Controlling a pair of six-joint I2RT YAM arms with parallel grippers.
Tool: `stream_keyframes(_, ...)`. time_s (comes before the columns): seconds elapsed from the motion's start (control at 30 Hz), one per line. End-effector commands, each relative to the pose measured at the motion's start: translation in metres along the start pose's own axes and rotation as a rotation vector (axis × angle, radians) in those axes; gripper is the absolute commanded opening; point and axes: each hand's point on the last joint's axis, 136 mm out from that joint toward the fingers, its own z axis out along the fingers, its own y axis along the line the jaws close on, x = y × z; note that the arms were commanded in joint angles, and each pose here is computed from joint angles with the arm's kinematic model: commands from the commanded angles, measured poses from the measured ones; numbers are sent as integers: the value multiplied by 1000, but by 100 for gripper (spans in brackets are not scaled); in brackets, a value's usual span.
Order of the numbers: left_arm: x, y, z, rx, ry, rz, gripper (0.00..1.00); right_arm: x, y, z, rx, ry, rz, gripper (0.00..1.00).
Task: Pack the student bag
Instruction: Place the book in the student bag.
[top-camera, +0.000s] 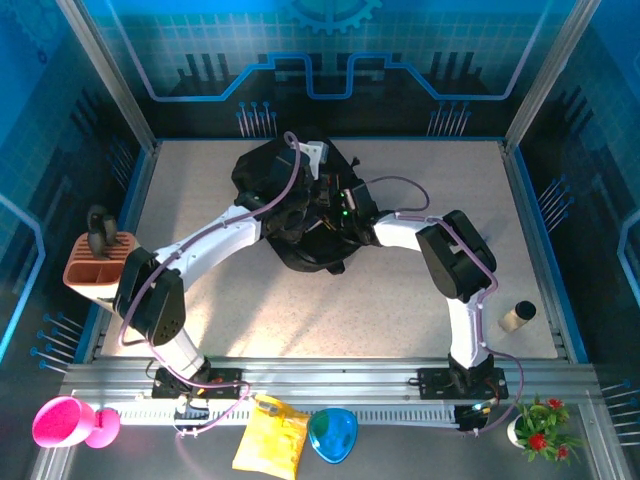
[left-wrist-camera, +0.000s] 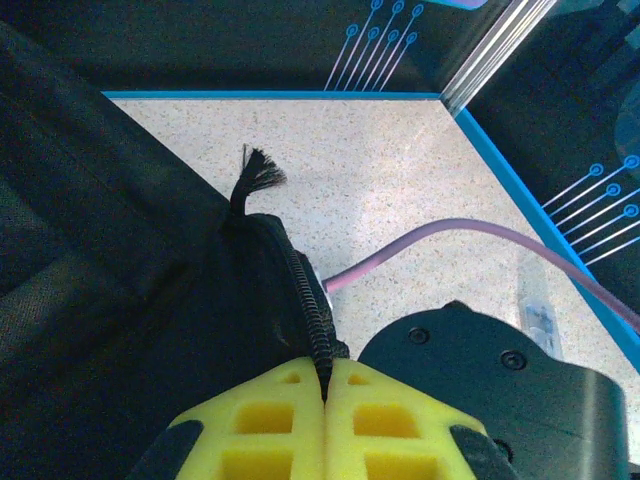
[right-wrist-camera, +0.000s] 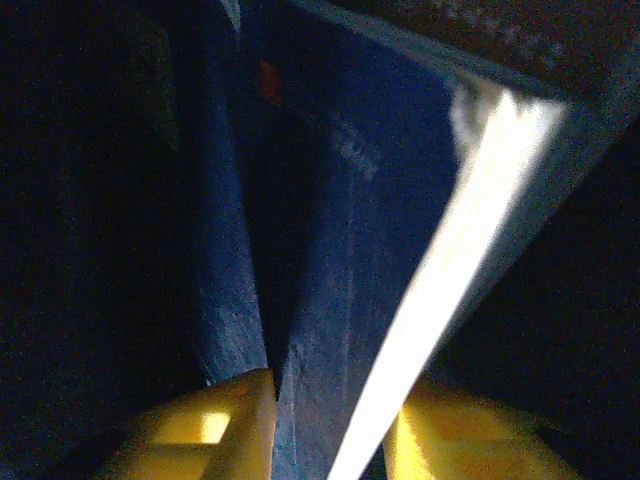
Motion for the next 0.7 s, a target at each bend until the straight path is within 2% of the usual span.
stream_keyframes(0.0, -38, -17, -23, 59, -127, -11, 4, -1, 8, 0, -46, -5, 2, 31)
stream_keyframes(0.2, -34, -13, -22, 55, -114, -19, 4, 2, 11, -7, -77, 7, 20, 30)
stream_keyframes(0.43, -34, -13, -21, 60, -110, -25, 4, 2, 10, 1, -87, 32, 16, 14)
stream_keyframes(0.67, -34, -12, -21, 56, -106, -30, 4, -3, 21, 19, -140, 70, 12, 11)
